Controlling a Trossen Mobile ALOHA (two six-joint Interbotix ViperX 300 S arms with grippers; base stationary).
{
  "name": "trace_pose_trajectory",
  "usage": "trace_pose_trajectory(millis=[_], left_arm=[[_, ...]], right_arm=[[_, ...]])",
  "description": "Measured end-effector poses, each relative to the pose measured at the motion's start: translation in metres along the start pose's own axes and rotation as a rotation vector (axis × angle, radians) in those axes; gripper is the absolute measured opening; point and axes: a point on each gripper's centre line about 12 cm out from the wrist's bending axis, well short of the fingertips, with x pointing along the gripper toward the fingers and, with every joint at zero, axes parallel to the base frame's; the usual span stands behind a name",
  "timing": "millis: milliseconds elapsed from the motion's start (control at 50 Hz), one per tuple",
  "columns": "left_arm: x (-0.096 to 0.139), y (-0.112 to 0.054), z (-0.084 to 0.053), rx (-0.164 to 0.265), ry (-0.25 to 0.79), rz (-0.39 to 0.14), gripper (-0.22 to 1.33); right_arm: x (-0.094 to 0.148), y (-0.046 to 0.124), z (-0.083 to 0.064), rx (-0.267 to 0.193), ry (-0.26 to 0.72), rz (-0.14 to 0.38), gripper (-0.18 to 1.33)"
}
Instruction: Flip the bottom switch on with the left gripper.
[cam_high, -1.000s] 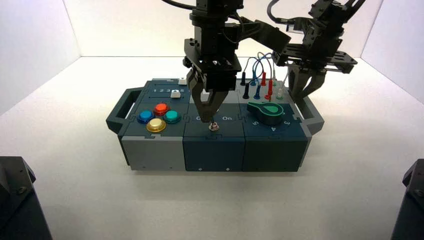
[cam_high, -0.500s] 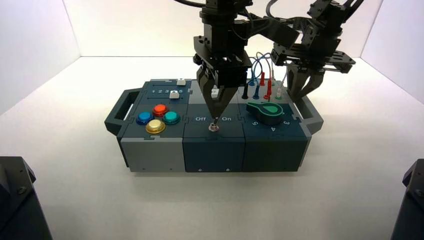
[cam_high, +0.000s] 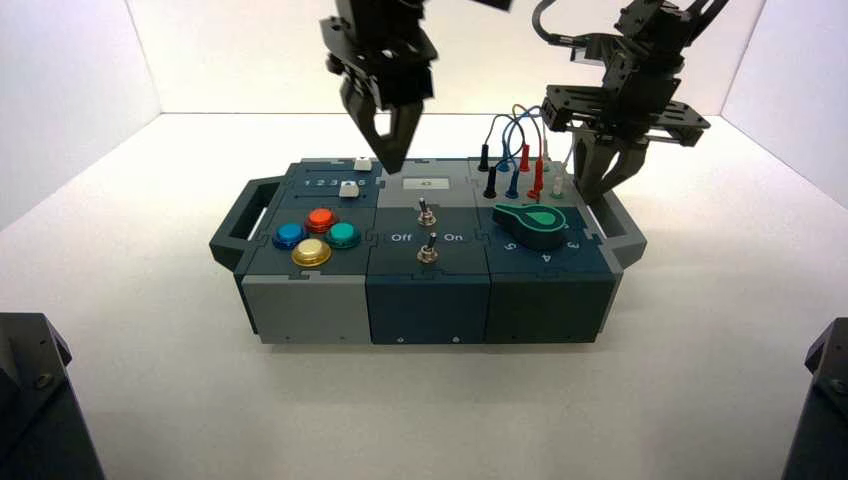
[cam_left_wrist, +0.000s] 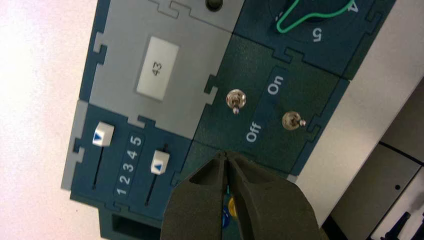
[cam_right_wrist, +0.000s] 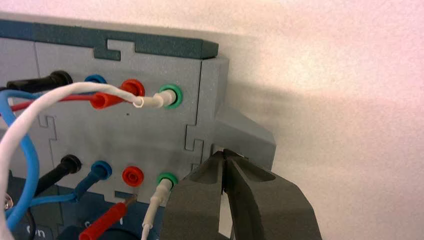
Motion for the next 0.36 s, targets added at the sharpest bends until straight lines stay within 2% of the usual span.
trace_pose_trajectory(millis=[360], left_arm=[[0.000,-0.001,-0.011,-0.010,-0.056,0.026,-0.16]], right_arm=[[0.000,0.000,0.000,0.002,-0.006,0.000,-0.15]])
